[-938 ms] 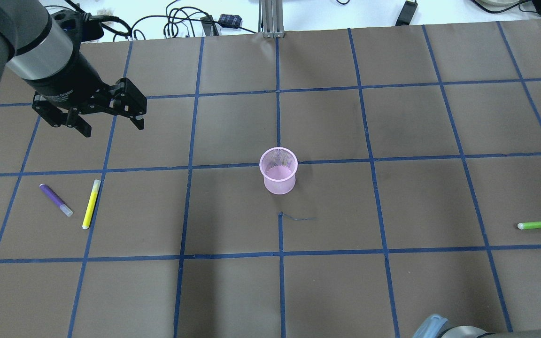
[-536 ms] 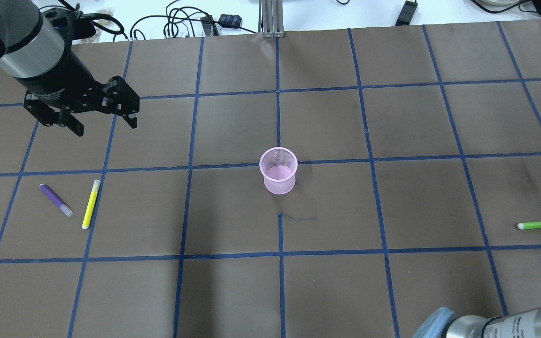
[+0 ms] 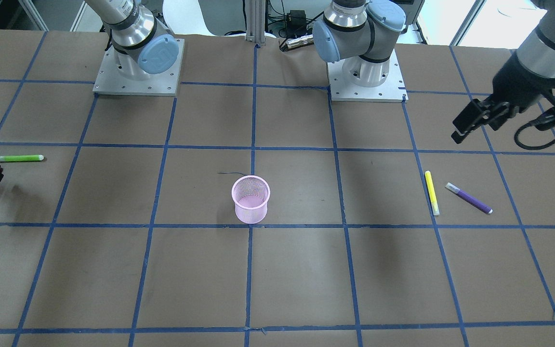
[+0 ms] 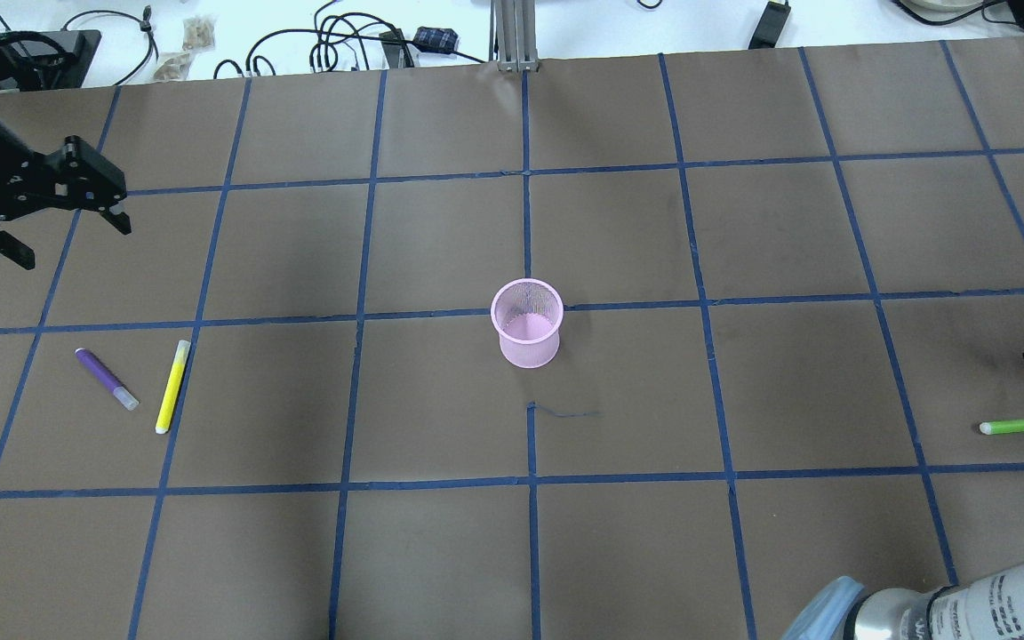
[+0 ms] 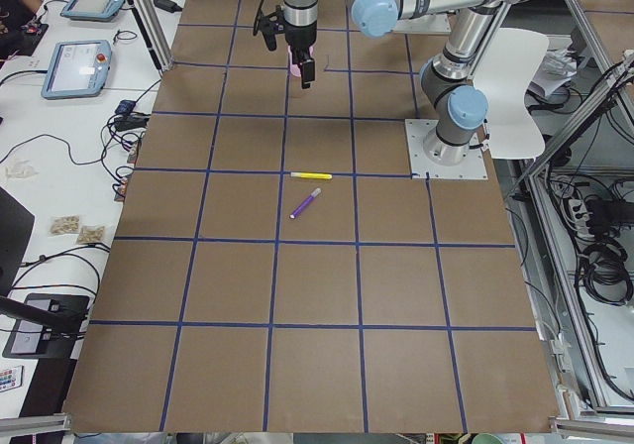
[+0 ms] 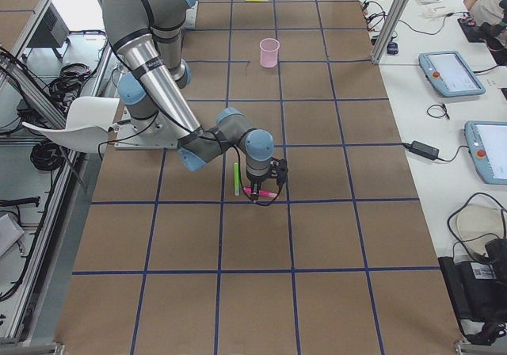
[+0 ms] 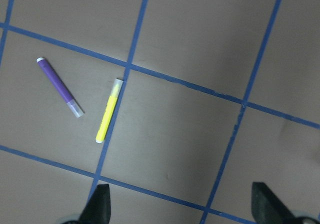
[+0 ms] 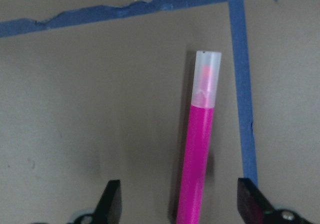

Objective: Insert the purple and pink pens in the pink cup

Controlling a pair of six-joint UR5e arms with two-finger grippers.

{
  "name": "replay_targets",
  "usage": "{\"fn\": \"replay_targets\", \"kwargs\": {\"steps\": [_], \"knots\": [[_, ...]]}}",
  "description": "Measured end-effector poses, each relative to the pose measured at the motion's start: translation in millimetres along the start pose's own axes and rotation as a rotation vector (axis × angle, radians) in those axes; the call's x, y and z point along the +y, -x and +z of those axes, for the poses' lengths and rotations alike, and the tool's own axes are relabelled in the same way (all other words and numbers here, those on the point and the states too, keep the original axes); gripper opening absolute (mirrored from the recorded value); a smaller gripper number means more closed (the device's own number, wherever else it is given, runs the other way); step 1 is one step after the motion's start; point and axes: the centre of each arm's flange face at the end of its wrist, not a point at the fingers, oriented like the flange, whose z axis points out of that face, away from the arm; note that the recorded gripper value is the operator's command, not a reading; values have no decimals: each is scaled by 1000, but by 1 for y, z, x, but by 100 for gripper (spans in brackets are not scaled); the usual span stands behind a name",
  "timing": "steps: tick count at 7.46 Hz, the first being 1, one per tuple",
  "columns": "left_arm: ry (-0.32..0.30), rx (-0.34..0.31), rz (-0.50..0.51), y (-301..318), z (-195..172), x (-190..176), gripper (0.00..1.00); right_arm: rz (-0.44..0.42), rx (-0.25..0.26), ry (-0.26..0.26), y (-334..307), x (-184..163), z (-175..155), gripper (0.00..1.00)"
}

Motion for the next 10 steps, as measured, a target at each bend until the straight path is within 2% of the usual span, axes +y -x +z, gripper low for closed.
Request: {"fn": "replay_targets", "kwargs": {"steps": [1, 3, 5, 6, 8, 9, 10], "knots": [[13, 1, -39, 32, 14, -16, 100, 0, 4, 34, -1, 3, 3, 57], [43, 8, -144, 103, 60, -42, 100, 0, -1, 67, -1, 7, 7, 50], [5, -6, -185, 154, 115, -60, 100, 1, -5, 75, -1, 7, 8, 44], [-7, -13, -199, 166, 138, -69, 100, 2, -6, 73, -1, 7, 8, 31], [-29, -14, -239, 176, 176, -87, 100, 3, -5, 76, -2, 6, 11, 17], [-21, -9, -277, 178, 197, -94, 100, 3, -4, 79, -3, 6, 11, 3], [-7, 11, -315, 178, 217, -100, 98, 5, 6, 89, -4, 7, 11, 0]]}}
